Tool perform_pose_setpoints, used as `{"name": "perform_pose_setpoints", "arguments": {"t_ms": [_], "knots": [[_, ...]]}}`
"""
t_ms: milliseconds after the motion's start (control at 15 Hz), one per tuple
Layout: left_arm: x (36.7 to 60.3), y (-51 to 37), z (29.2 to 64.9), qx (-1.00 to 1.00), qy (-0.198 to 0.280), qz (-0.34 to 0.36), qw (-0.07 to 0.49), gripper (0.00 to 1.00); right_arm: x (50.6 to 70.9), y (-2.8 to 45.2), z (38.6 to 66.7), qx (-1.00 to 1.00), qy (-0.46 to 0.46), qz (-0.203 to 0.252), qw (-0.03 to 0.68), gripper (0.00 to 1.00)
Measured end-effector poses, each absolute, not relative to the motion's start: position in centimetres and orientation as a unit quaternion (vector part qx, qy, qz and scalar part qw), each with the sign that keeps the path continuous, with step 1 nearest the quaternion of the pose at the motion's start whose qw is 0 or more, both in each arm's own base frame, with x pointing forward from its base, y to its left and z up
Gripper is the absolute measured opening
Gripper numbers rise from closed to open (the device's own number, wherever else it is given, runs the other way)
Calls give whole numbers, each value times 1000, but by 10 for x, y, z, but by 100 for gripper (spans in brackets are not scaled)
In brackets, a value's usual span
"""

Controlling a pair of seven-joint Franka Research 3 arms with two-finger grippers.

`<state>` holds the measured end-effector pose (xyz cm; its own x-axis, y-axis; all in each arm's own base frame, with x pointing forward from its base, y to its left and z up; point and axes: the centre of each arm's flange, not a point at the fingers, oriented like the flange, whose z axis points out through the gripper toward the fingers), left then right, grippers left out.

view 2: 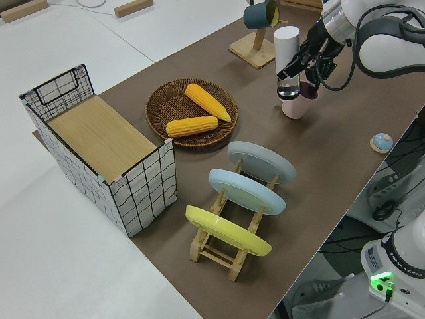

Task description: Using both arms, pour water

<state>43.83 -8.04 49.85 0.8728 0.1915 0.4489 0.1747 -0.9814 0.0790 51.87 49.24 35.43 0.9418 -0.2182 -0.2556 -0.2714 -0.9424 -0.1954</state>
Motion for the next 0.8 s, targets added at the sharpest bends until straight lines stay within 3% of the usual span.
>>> {"name": "perform_pose_setpoints", "arguments": {"t_ms": [400, 600, 800], "knots": [[438, -80, 499, 967, 96, 234, 18, 64, 528, 489, 375, -979, 124, 120, 111, 70], [438, -80, 498, 967, 96, 234, 18, 64, 537, 476, 410, -978, 135, 115, 114, 98], [436, -82, 493, 969, 93, 230, 16, 64, 549, 436, 472, -975, 151, 108, 123, 100]]}}
